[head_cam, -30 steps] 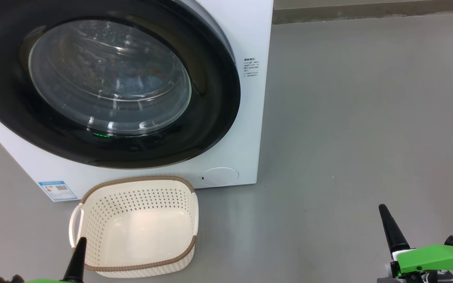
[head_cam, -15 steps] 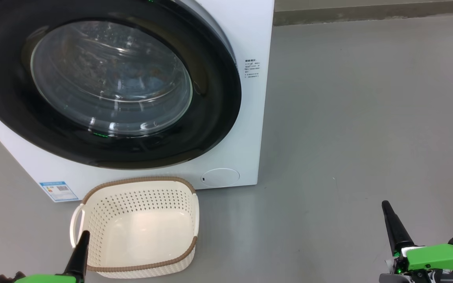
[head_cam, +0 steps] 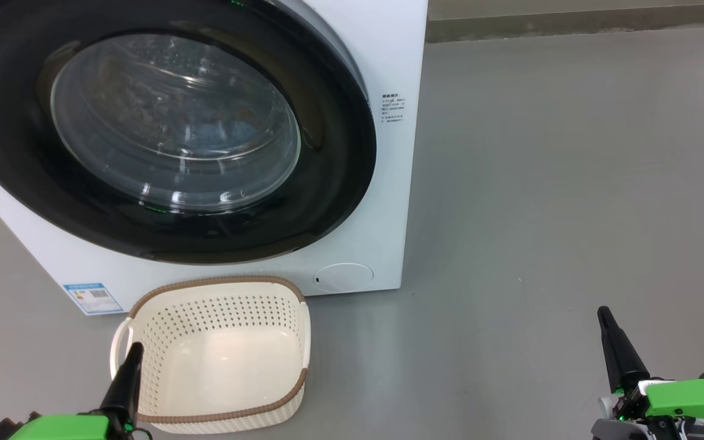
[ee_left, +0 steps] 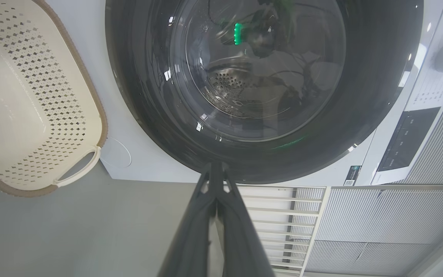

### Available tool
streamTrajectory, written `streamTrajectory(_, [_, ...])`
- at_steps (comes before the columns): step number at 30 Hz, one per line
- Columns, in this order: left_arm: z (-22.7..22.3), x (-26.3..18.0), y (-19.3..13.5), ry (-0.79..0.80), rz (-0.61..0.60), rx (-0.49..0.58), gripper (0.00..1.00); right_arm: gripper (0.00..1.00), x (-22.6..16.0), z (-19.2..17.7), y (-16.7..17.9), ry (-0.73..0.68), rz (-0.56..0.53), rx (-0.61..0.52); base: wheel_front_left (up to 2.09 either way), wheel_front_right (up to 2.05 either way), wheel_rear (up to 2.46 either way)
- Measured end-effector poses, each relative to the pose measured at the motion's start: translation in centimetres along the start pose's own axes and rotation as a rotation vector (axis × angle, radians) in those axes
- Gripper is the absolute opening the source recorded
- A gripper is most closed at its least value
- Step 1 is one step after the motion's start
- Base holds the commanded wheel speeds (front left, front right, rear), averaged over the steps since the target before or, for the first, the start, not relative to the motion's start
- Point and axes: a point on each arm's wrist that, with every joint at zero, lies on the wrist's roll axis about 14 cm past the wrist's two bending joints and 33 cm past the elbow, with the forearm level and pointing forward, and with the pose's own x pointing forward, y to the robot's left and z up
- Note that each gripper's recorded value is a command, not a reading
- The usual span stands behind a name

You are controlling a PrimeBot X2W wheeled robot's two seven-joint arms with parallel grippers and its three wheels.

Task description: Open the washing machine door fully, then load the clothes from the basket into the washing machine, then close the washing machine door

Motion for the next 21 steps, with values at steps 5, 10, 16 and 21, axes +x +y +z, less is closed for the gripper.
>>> streamTrajectory(5, [-0.09,0.05,-0.17,0.002,-0.007,-0.029,0.0,0.0,0.01,0.1,0.23,-0.002,0.009,0.034,0.0,0.0,0.0])
streamTrajectory(10, [-0.1,0.05,-0.17,0.002,-0.007,-0.03,0.0,0.0,0.01,0.08,0.24,-0.003,0.01,0.038,0.0,0.0,0.0])
streamTrajectory(16, [-0.09,0.05,-0.17,0.001,-0.007,-0.03,0.0,0.0,0.01,0.09,0.24,-0.003,0.01,0.038,0.0,0.0,0.0])
streamTrajectory(21, [-0.08,0.05,-0.17,0.001,-0.007,-0.03,0.0,0.0,0.01,0.09,0.24,-0.003,0.01,0.038,0.0,0.0,0.0])
